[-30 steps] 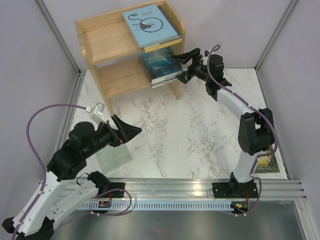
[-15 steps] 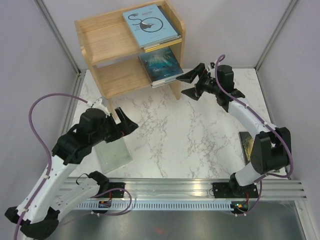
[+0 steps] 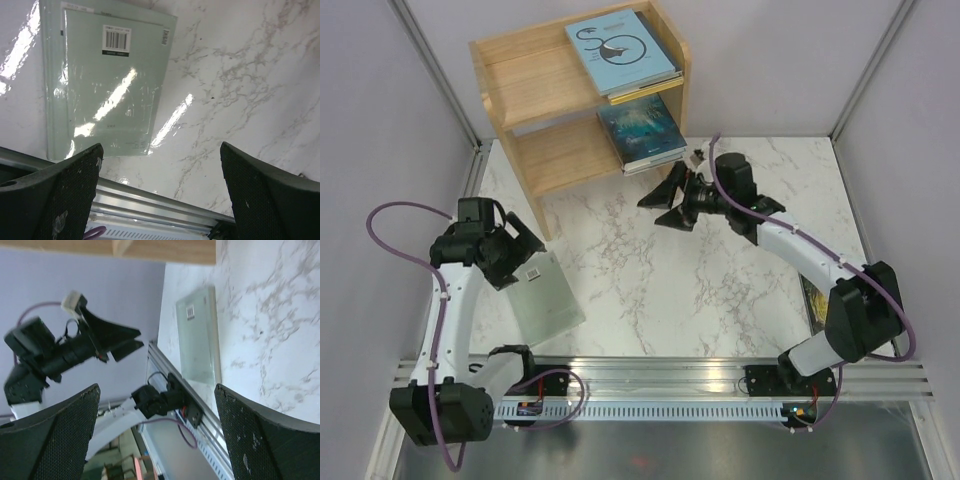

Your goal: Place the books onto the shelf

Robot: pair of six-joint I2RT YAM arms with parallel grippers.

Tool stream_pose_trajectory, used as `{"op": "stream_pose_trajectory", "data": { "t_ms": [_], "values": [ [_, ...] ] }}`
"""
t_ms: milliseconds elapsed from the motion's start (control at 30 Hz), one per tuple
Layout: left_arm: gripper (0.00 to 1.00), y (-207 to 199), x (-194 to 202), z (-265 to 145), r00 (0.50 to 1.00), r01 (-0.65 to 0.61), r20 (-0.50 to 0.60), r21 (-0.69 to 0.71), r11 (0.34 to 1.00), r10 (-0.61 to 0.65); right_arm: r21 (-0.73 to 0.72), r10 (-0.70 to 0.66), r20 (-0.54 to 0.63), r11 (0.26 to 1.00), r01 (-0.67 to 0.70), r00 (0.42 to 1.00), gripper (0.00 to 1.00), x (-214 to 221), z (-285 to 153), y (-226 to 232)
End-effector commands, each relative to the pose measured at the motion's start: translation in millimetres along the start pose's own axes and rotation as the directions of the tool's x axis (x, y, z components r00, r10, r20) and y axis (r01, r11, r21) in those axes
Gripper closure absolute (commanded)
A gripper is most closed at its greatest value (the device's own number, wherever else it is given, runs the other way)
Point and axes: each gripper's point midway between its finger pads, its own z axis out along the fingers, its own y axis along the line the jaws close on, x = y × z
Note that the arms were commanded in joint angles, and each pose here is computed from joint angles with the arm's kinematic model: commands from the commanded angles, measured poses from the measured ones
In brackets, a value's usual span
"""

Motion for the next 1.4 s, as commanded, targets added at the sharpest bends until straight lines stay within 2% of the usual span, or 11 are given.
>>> {"op": "stream_pose_trajectory", "data": {
  "t_ms": [0,133,167,200,233,467,633,900,1133,1167,1367],
  "values": [
    [0.0,27.8,0.9,10.2,1.0,0.003,-0.029,-0.109,0.994,-0.006,0.051,-0.023,-0.108,0.998,0.029,0.994,0.02,44.0,21.0,-23.1],
    [0.0,57.4,-12.5,32.3,0.996,0.09,-0.007,-0.213,0.973,-0.094,0.078,-0.008,-0.157,0.997,0.021,0.988,0.02,64.7,31.0,-36.0],
    [0.0,59.4,-14.0,39.1,0.992,0.123,-0.014,-0.196,0.973,-0.128,0.084,-0.01,-0.168,0.996,0.024,0.986,0.02,68.3,32.4,-40.1],
    [0.0,59.4,-3.6,51.6,0.983,0.153,-0.077,-0.165,0.974,-0.167,0.088,-0.003,-0.18,0.996,0.019,0.984,0.02,71.5,32.5,-43.9],
    [0.0,61.9,-14.2,59.1,0.98,0.182,-0.05,-0.146,0.972,-0.191,0.104,0.008,-0.193,0.994,0.012,0.981,0.02,76.0,33.9,-52.6],
    [0.0,109.5,-36.6,90.5,0.98,0.197,0.006,-0.241,0.95,-0.201,0.142,0.039,-0.239,0.99,-0.005,0.97,0.02,91.5,31.3,-75.1],
    [0.0,142.2,-23.4,116.4,0.979,0.184,-0.025,-0.326,0.927,-0.203,0.162,0.06,-0.248,0.987,-0.02,0.967,0.02,96.2,31.4,-84.1],
    [0.05,137.4,12.6,152.6,0.946,0.228,-0.15,-0.32,0.92,-0.287,0.185,0.069,-0.224,0.982,-0.027,0.972,0.02,91.7,24.8,-91.9],
    [0.06,106.7,62.4,168.2,0.941,0.136,-0.256,-0.314,0.939,-0.222,0.212,0.078,-0.207,0.977,-0.033,0.975,0.02,92.3,14.8,-106.3],
    [0.09,102.6,67.5,168.2,0.942,0.127,-0.261,-0.311,0.942,-0.213,0.217,0.078,-0.207,0.976,-0.032,0.975,0.02,93.3,13.9,-108.1],
    [0.01,82.8,71.0,157.5,0.964,0.071,-0.226,-0.277,0.958,-0.137,0.26,0.095,-0.208,0.965,-0.039,0.973,0.02,102.3,12.9,-131.4]
  ]
}}
